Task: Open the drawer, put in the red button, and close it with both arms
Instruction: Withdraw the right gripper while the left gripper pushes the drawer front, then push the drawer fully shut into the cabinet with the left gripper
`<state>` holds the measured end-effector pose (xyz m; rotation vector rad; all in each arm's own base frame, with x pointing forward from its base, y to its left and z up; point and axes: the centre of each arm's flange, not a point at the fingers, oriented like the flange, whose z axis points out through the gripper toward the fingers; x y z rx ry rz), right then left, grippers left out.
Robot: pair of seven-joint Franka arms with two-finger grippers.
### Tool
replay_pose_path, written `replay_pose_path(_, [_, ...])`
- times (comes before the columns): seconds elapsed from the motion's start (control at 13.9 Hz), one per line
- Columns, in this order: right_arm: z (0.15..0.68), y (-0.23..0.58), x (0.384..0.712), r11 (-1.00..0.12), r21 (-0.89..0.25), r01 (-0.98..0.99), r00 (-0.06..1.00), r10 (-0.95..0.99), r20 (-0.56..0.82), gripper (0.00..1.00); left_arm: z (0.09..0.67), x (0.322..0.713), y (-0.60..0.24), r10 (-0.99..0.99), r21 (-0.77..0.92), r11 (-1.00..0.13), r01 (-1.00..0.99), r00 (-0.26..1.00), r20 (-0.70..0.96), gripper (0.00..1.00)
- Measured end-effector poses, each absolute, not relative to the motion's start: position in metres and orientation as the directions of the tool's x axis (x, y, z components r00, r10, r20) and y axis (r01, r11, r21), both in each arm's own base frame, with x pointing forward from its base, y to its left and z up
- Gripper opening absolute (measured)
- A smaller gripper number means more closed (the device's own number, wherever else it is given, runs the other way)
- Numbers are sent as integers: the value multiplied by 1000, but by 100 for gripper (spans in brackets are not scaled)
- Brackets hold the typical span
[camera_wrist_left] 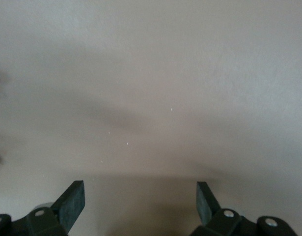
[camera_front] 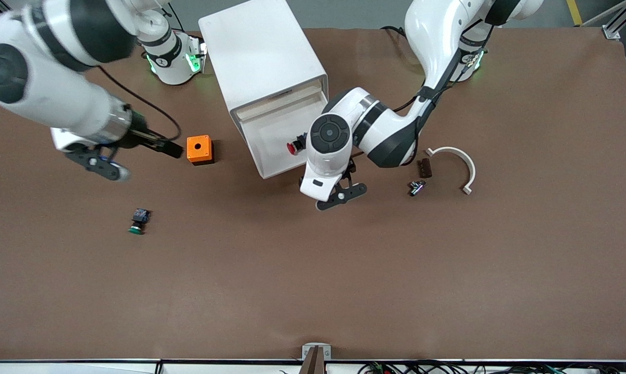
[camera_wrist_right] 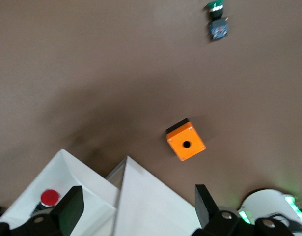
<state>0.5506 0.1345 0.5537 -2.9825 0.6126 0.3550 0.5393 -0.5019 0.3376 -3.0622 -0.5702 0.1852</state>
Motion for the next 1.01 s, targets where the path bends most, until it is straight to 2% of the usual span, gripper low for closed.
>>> replay_pose_path(0.29, [577, 40, 546, -960, -77, -270, 941, -246, -231, 100, 325, 516, -521, 323, -64, -946, 317, 938, -124, 100])
replay_pose_path(0.5, [588, -15, 538, -984, -55, -172, 966, -157, -205, 100, 316, 503, -529, 306, -82, -951, 297, 943, -133, 100])
replay_pose_path(1.01, [596, -52, 533, -996, -45, -78, 983, -69, -171, 100, 305, 481, -542, 277, -101, -959, 264, 949, -148, 100])
